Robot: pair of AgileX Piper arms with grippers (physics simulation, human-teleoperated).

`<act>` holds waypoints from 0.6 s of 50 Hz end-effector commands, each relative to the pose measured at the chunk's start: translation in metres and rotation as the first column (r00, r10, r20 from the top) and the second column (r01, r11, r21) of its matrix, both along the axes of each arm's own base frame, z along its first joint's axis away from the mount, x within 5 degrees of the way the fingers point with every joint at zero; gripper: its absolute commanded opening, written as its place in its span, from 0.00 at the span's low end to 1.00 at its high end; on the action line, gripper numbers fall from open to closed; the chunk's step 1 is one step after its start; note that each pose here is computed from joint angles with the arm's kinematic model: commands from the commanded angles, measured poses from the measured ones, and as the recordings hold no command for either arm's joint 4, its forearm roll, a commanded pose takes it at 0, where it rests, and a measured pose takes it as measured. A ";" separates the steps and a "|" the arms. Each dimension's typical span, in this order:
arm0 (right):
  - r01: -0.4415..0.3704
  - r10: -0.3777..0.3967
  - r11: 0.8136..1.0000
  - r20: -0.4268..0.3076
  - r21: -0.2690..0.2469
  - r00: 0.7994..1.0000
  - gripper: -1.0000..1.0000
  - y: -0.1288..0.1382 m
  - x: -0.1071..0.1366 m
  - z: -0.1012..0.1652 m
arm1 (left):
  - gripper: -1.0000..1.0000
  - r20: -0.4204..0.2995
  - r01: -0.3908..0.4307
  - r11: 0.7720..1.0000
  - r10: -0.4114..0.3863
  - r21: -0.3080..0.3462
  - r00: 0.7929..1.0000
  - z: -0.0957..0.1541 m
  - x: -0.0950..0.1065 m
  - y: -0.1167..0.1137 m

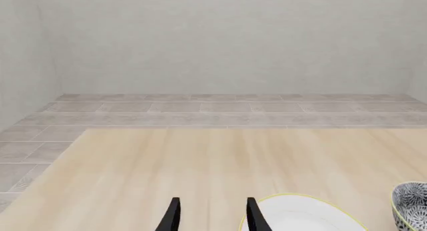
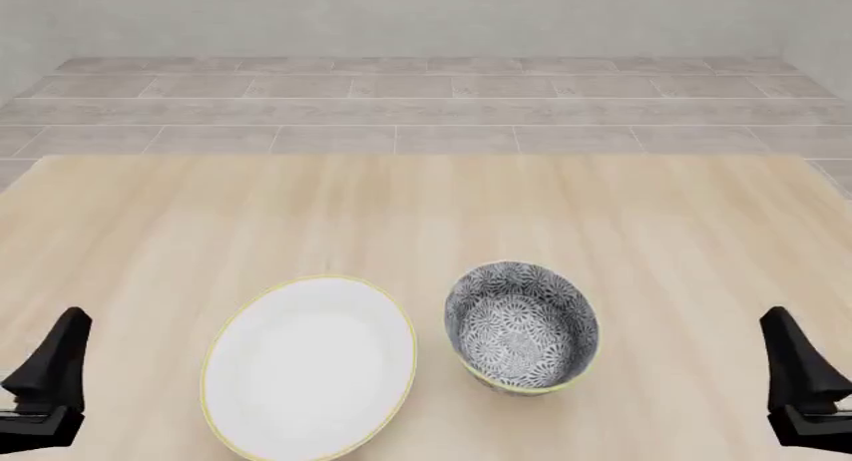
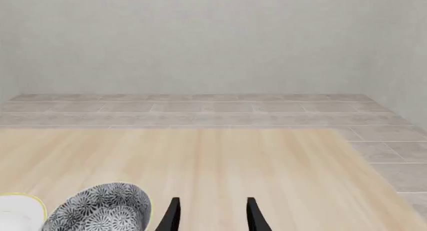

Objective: Put the bowl on the plate.

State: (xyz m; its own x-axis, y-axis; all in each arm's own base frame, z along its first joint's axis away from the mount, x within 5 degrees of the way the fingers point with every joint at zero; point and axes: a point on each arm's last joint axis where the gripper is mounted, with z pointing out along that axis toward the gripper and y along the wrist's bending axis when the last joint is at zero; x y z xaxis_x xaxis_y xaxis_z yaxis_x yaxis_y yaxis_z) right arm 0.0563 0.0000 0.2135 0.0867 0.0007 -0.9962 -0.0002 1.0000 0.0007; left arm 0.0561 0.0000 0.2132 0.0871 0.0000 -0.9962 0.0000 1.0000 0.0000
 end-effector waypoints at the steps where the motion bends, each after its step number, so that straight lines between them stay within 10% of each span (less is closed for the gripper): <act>1: -0.003 0.003 1.000 -0.003 -0.006 1.000 1.00 0.000 0.001 0.000 | 1.00 0.000 0.000 1.000 0.000 0.000 1.000 0.000 0.000 0.000; 21: -0.025 0.025 1.000 0.013 0.001 1.000 1.00 0.001 0.002 0.003 | 1.00 0.000 0.000 1.000 0.000 0.000 1.000 0.000 0.000 0.000; 30: -0.099 0.099 0.995 0.008 0.013 0.995 1.00 0.006 0.008 0.047 | 1.00 0.000 0.000 1.000 0.000 0.000 1.000 0.000 0.000 0.000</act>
State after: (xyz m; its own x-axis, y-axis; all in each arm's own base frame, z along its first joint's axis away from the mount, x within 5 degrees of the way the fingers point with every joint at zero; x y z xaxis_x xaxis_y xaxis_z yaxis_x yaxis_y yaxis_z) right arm 0.0581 0.0026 0.2307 0.1009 0.0156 -0.9948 -0.0457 0.9989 0.0111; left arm 0.0561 0.0000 0.2132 0.0871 0.0000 -0.9962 0.0000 1.0000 0.0000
